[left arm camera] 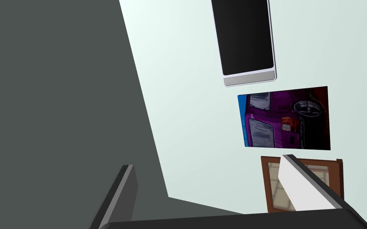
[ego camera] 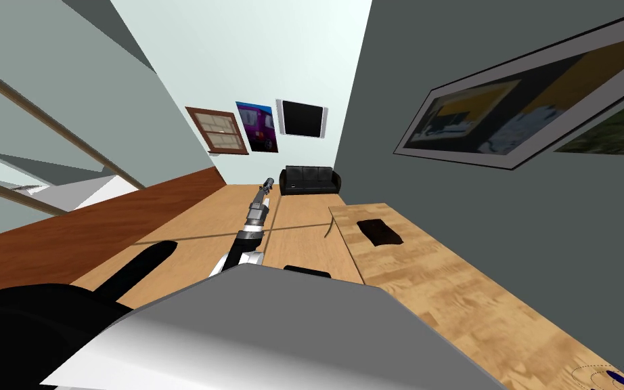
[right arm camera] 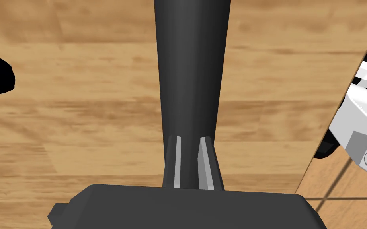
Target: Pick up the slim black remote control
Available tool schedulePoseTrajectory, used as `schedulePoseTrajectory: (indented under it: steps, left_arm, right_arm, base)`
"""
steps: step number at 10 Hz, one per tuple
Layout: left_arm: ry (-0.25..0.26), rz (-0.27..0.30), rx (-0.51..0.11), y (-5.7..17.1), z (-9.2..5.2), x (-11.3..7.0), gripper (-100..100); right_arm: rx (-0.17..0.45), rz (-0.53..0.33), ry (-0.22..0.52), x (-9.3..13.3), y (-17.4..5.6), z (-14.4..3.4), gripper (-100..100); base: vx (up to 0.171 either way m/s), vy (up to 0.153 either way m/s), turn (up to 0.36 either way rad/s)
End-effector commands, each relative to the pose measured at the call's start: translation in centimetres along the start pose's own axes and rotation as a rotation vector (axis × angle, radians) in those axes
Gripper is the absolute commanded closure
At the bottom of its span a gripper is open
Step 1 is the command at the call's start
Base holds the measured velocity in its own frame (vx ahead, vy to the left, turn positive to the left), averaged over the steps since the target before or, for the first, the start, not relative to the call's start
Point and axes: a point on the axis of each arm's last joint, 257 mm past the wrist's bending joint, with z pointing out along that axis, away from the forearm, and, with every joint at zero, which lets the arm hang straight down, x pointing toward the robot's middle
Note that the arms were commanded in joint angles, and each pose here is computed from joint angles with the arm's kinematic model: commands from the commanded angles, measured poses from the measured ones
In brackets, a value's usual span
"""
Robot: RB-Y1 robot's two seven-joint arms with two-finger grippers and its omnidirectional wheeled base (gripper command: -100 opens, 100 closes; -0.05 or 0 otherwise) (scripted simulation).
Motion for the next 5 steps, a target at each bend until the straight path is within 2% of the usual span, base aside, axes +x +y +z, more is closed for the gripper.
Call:
schedulePoseTrajectory:
  steps: [1, 2, 3, 4, 5]
  left_arm:
    - [0.0, 0.0, 0.0, 0.0, 0.0, 0.0, 0]
    - [0.0, 0.0, 0.0, 0.0, 0.0, 0.0, 0]
    - [0.0, 0.0, 0.0, 0.0, 0.0, 0.0, 0]
    - [0.0, 0.0, 0.0, 0.0, 0.0, 0.0, 0]
    - [0.0, 0.0, 0.0, 0.0, 0.0, 0.0, 0]
  right_arm:
    - [0.0, 0.0, 0.0, 0.0, 0.0, 0.0, 100]
    - [0.0, 0.0, 0.0, 0.0, 0.0, 0.0, 100]
    - [0.0, 0.0, 0.0, 0.0, 0.0, 0.0, 0]
    - [-0.001, -0.007, 0.001, -0.5, -0.9, -1.1, 100]
    - [-0.001, -0.007, 0.001, -0.5, -0.9, -1.1, 100]
  base:
    - [0.0, 0.0, 0.0]
    - [0.0, 0.0, 0.0]
    - [0.0, 0.0, 0.0]
    - [-0.005, 0.023, -0.094]
    - [-0.003, 0.03, -0.059]
